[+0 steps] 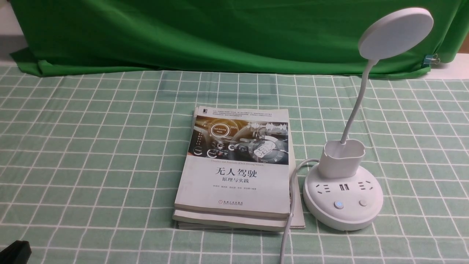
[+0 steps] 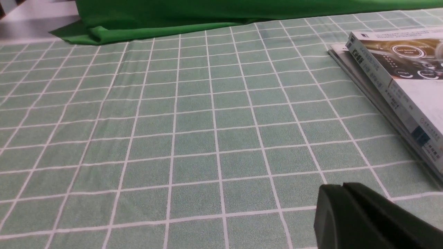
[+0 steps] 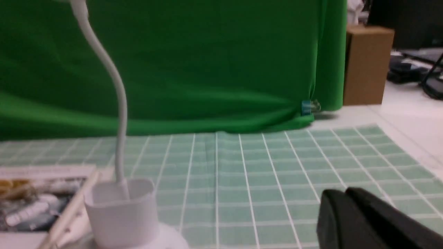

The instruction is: Turn off the desk lamp on the blue coffee tablecloth by hand.

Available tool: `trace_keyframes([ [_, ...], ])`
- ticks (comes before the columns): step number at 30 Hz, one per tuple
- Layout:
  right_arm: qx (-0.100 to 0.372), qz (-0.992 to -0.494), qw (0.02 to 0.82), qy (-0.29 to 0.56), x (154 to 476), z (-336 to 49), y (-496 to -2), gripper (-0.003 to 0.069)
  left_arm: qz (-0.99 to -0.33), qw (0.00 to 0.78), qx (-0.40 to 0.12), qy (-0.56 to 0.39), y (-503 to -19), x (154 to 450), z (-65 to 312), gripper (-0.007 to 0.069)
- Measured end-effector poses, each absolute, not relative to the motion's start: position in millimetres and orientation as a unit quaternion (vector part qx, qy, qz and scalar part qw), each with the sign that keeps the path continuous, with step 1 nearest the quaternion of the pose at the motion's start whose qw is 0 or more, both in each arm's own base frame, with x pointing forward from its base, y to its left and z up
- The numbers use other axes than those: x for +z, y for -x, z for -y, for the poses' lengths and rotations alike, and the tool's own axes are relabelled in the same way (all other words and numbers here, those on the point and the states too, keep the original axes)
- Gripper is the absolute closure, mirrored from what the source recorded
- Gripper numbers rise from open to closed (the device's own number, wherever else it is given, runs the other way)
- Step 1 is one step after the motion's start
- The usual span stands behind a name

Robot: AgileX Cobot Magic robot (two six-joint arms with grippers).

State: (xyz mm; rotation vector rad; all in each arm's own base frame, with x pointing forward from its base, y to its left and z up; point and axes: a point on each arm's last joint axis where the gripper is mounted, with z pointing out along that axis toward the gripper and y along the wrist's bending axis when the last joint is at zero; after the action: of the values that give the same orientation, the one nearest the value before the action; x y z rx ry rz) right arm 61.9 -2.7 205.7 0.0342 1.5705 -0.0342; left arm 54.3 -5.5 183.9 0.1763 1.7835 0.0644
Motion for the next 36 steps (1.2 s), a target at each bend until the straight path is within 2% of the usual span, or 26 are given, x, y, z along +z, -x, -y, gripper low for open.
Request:
trace_keyframes([
  [10,-0.015,-0.754,0.656,-0.022,191.5,3.3,-55.9,0.0635,-0.776,0.625,0.028,-0.076,-54.3,184.2,5.4,0.0625],
  [36,-0.016,-0.758,0.652,-0.022,190.4,3.4,-55.8,0.0599,-0.776,0.625,0.028,-0.076,-54.3,184.2,5.4,0.0625],
])
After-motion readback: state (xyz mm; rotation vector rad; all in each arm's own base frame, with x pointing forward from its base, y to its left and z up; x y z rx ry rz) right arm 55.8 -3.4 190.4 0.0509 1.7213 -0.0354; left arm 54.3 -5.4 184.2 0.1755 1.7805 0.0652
